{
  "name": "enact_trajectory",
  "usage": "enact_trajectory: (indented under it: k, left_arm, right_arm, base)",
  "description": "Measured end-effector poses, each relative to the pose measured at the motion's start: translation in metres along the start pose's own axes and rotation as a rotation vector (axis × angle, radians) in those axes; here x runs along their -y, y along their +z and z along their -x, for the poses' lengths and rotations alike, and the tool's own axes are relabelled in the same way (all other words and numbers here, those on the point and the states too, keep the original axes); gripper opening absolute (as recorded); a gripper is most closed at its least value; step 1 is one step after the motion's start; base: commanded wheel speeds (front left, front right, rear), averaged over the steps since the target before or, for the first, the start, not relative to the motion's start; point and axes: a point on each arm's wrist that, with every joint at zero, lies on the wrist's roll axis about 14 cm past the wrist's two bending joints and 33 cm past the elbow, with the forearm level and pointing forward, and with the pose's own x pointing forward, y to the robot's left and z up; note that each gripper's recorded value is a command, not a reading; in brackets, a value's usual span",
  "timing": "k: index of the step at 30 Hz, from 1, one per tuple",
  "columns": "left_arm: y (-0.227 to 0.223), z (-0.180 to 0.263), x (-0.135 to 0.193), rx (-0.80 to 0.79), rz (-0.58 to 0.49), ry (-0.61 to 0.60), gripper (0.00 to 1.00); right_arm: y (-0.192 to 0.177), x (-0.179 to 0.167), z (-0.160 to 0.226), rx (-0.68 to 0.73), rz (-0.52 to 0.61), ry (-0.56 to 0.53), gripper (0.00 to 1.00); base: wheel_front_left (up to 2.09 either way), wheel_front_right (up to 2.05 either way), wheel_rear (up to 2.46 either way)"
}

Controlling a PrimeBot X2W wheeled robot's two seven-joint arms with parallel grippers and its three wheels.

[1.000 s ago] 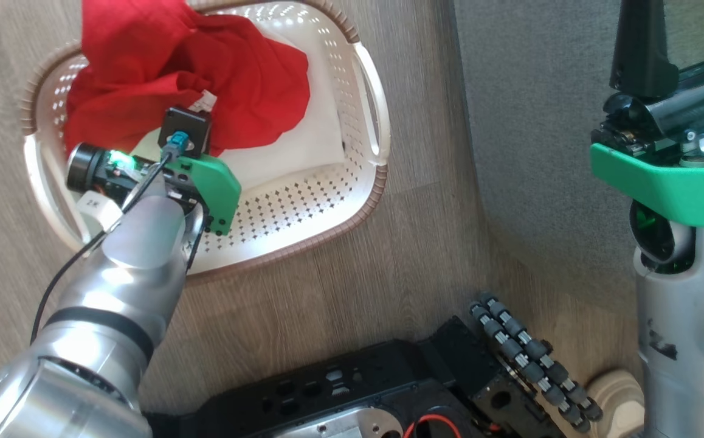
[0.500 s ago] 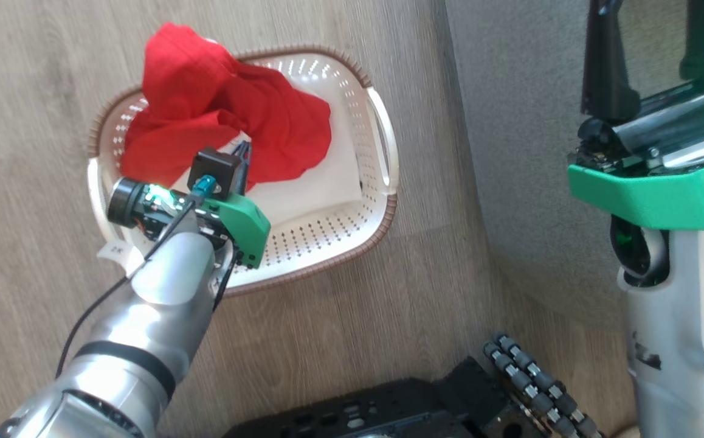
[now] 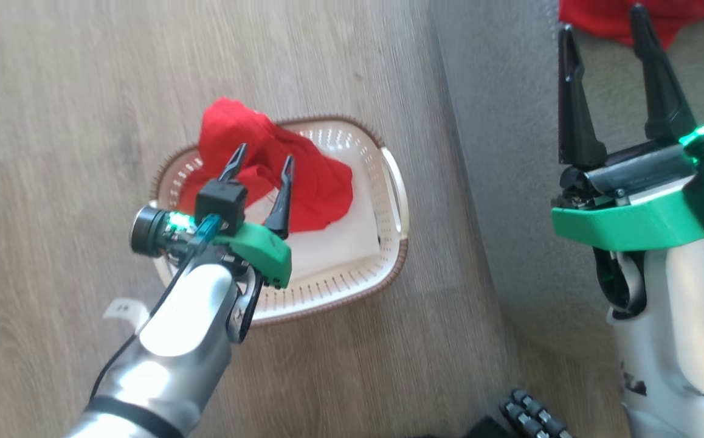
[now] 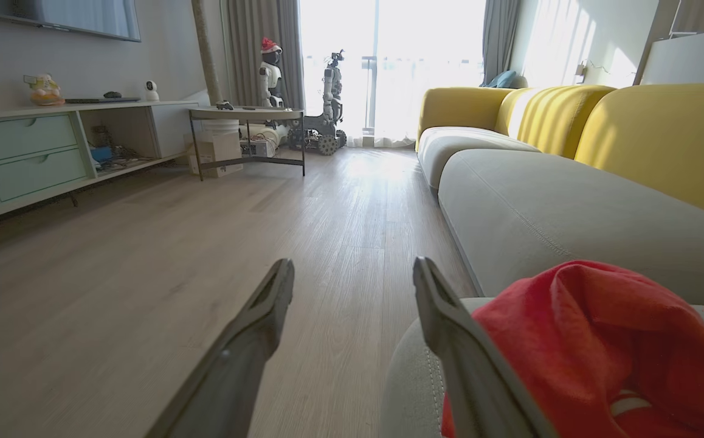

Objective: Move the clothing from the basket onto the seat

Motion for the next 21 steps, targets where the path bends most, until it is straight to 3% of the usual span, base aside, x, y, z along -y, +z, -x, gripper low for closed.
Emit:
enact_trajectory:
  k: [10,21]
  left_arm:
    - [0.065,0.062,-0.022,0.194,0.059,0.140,1.00]
    - [0.073,0.153,-0.067,0.276,0.101,0.366,1.00]
  right_arm:
    - [0.029,-0.001,0.031,0.014,-0.002,-0.019,1.00]
    - [0.043,-0.013,0.070,0.002,-0.026,-0.008,1.00]
  base:
    - [0.00,0.00,0.00]
    - [0.00,0.00,0.00]
